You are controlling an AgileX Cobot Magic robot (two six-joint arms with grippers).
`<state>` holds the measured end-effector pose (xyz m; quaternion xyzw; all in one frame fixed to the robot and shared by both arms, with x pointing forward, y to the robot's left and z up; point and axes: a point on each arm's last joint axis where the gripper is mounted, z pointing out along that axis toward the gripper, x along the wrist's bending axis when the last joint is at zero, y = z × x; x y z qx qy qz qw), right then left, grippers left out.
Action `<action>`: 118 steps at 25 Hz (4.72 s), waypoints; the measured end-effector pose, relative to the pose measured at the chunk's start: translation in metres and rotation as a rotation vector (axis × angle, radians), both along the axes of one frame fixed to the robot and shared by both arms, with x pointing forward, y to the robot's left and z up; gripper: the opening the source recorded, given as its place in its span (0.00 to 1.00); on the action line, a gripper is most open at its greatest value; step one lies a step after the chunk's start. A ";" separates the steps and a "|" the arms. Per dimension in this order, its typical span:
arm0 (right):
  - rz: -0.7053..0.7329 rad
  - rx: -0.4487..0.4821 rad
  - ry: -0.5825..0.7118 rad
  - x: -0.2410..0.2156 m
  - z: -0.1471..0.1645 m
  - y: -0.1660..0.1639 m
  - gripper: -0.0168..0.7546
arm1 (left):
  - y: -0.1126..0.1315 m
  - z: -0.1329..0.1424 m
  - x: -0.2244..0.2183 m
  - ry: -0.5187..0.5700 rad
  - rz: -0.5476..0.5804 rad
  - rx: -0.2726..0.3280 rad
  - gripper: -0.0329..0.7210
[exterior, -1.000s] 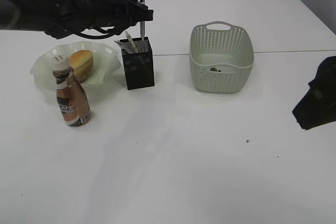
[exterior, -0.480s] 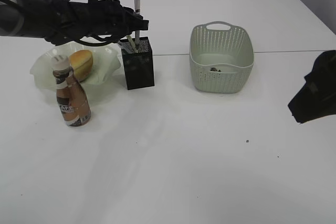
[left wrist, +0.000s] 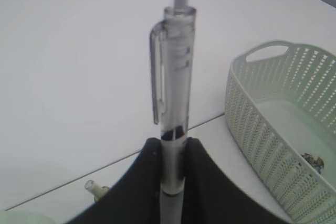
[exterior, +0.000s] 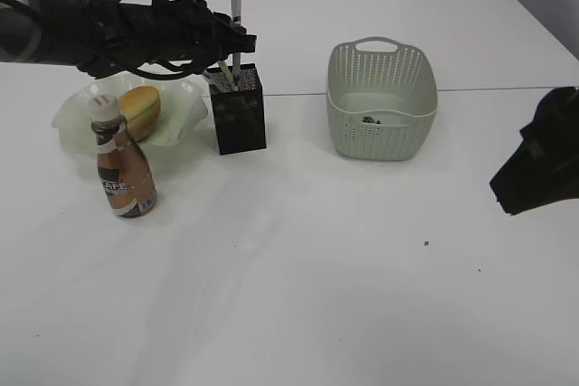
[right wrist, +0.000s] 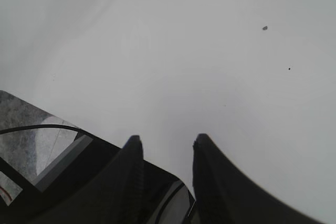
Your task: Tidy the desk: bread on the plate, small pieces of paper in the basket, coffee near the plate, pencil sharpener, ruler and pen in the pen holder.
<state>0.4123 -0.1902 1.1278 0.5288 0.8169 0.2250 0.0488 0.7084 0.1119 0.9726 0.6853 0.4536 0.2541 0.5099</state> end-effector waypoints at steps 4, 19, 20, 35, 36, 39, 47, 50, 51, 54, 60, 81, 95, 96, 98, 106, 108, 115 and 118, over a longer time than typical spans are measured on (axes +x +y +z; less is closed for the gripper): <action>0.000 0.001 0.001 0.000 0.000 0.000 0.33 | 0.000 0.000 0.000 0.003 0.004 -0.007 0.19; 0.000 0.002 0.001 0.000 0.000 0.000 0.33 | 0.001 0.001 0.001 0.014 0.024 -0.039 0.39; 0.000 0.002 0.001 0.000 0.000 0.000 0.33 | 0.001 0.001 0.001 0.014 0.024 -0.039 0.39; 0.002 0.008 -0.014 0.001 0.001 0.001 0.33 | 0.017 0.090 -0.021 -0.131 0.073 0.052 0.36; 0.003 0.007 -0.014 0.001 0.001 0.001 0.33 | 0.019 0.094 -0.023 -0.130 0.091 0.070 0.35; 0.008 0.006 -0.016 0.001 0.001 0.001 0.33 | 0.025 0.104 -0.028 -0.125 0.136 0.124 0.32; 0.014 0.004 -0.018 0.001 0.001 0.001 0.33 | 0.027 0.101 -0.039 -0.028 0.224 0.286 0.32; 0.014 0.004 -0.018 0.001 0.001 0.001 0.33 | 0.015 0.093 -0.048 0.051 0.188 0.350 0.32; 0.014 0.004 -0.018 0.001 0.001 0.001 0.33 | 0.012 0.090 -0.051 0.082 0.174 0.360 0.32; 0.016 0.003 -0.019 0.001 0.001 0.001 0.33 | 0.003 0.081 -0.062 0.197 0.141 0.389 0.32; 0.016 0.003 -0.019 0.001 0.001 0.001 0.33 | -0.006 0.067 -0.086 0.467 0.071 0.448 0.32; -0.205 0.008 0.090 -0.002 -0.002 -0.005 0.61 | 0.019 0.203 -0.174 0.553 -0.020 0.380 0.34; -0.156 0.126 -0.098 -0.052 0.036 -0.031 0.62 | 0.092 0.263 -0.314 0.380 -0.078 0.200 0.48; -0.156 0.137 -0.136 -0.061 0.042 -0.037 0.62 | 0.097 0.262 -0.323 0.371 -0.078 0.196 0.51; -0.149 0.158 -0.216 -0.080 0.051 -0.049 0.62 | 0.108 0.258 -0.343 0.355 -0.079 0.187 0.54; -0.066 0.192 -0.484 -0.144 0.069 -0.089 0.62 | 0.145 0.244 -0.404 0.256 -0.076 0.165 0.56; -0.050 0.197 -0.523 -0.154 0.069 -0.094 0.62 | 0.150 0.237 -0.412 0.251 -0.076 0.166 0.56; 0.046 0.210 -0.512 -0.181 0.020 -0.101 0.60 | 0.173 0.194 -0.451 0.158 -0.098 0.171 0.56; 0.062 0.227 -0.526 -0.194 -0.005 -0.106 0.59 | 0.181 0.169 -0.464 0.092 -0.100 0.156 0.56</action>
